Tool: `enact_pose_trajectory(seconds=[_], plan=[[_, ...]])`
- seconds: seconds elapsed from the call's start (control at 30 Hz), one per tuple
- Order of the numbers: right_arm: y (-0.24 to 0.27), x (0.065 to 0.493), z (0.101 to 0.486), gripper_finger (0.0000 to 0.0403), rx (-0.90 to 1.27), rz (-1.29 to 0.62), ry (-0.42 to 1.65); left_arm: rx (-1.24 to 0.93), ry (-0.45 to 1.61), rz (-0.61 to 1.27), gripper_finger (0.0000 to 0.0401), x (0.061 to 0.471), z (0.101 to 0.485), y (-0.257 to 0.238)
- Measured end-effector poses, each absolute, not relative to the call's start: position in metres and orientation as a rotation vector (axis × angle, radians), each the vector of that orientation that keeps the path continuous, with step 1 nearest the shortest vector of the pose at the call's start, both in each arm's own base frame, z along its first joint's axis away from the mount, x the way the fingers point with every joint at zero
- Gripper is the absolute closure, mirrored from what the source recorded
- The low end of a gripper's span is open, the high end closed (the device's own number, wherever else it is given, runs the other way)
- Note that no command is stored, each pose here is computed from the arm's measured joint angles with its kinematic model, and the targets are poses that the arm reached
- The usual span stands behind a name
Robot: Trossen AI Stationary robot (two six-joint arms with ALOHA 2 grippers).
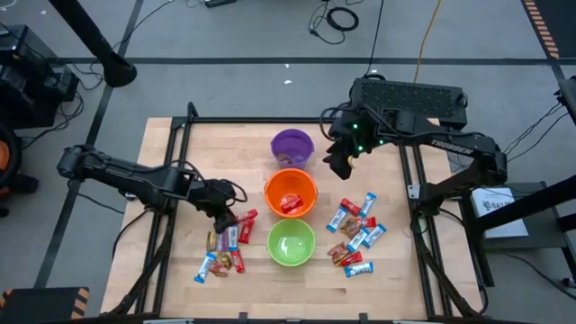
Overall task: Sort candy by brand, put in halloween buckets
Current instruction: Put red chocolate bar into the orange bucket
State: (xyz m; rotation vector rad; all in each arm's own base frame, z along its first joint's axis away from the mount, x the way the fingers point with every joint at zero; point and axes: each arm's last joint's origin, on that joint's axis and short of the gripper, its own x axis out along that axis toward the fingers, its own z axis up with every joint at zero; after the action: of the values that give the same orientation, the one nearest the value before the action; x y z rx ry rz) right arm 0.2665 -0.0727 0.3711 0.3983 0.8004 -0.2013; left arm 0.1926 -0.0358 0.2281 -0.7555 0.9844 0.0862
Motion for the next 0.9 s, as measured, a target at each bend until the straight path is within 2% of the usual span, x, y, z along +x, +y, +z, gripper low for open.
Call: enact_pose_trajectory(seconds=[0.47, 0.7, 0.9], plan=[[-0.070, 0.274, 0.379, 0.0243, 0.642, -0.110, 0.701, -0.757, 0.840, -0.007, 0.0278, 0.188, 0.262, -0.035], [-0.048, 0.288, 0.391, 0.0243, 0.702, -0.022, 0.579, -0.686, 0.988, 0.082, 0.0278, 0.182, 0.238, -0.035], [-0.024, 0.290, 0.389, 0.0243, 0.756, -0.049, 0.613, -0.526, 1.040, 0.044, 0.0278, 0.184, 0.212, -0.036]])
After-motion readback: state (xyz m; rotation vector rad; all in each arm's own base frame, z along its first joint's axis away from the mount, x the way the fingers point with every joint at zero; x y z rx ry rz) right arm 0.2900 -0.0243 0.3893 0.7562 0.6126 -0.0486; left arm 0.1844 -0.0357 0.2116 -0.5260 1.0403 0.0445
